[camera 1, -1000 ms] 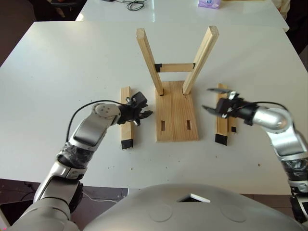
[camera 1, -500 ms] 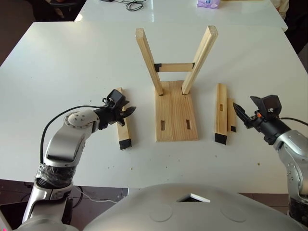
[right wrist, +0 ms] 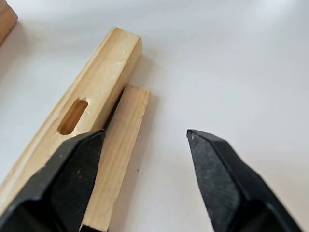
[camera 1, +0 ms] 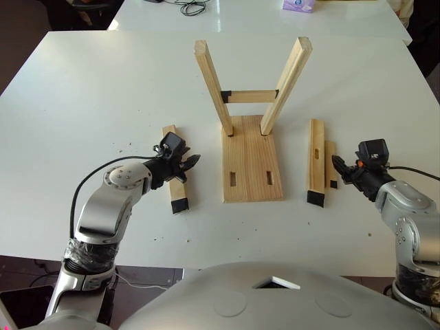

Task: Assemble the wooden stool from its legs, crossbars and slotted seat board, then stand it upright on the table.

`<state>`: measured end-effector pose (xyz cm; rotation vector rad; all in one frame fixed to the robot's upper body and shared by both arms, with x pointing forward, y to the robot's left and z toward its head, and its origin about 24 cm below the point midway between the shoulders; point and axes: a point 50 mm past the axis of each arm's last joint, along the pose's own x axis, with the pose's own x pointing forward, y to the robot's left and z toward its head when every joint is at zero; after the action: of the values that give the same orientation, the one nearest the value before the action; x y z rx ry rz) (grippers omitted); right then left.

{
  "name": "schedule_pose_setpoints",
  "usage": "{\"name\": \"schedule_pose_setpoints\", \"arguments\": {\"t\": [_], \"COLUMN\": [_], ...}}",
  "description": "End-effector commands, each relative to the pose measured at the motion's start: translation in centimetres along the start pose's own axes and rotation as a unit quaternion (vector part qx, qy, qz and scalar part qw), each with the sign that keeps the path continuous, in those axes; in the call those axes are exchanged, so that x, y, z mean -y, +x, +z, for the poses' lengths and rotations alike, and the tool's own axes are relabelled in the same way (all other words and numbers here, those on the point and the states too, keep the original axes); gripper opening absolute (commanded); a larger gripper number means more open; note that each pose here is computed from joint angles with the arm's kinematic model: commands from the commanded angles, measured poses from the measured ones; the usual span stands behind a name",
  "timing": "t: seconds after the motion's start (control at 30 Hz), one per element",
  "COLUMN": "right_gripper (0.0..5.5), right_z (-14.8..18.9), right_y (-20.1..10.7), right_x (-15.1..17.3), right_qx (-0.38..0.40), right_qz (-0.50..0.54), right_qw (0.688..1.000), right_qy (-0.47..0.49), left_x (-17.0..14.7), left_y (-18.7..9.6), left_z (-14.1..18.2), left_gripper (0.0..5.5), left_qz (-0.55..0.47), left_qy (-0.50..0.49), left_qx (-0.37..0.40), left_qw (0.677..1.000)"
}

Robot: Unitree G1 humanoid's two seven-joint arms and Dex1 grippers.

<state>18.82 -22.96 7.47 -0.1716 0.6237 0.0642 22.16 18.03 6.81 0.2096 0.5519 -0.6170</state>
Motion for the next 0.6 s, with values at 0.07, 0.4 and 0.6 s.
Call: {"name": "schedule_pose_setpoints", "arguments": {"t": [0.07,0.4,0.6], "right_gripper": [3.16,3.16,3.16], "right_z": [0.0,-1.1,-1.8], "right_y": [0.1,0.4,0.7], "right_x": [-0.2,-1.0,-1.7], "right_qx": [-0.004,-0.026,-0.042], "right_qz": [-0.002,0.011,0.023], "right_qw": [1.0,0.999,0.998], "right_qy": [-0.013,-0.024,-0.032], "left_x": [0.4,1.0,1.2], "left_y": [0.2,0.2,0.1], "left_z": [0.2,-0.1,-0.4], "left_gripper": [1.91,1.91,1.91], "left_qz": [-0.003,-0.009,-0.009], "left_qy": [0.002,-0.001,0.0], "left_qx": [0.001,-0.004,-0.011], "left_qw": [1.0,1.0,1.0]}}
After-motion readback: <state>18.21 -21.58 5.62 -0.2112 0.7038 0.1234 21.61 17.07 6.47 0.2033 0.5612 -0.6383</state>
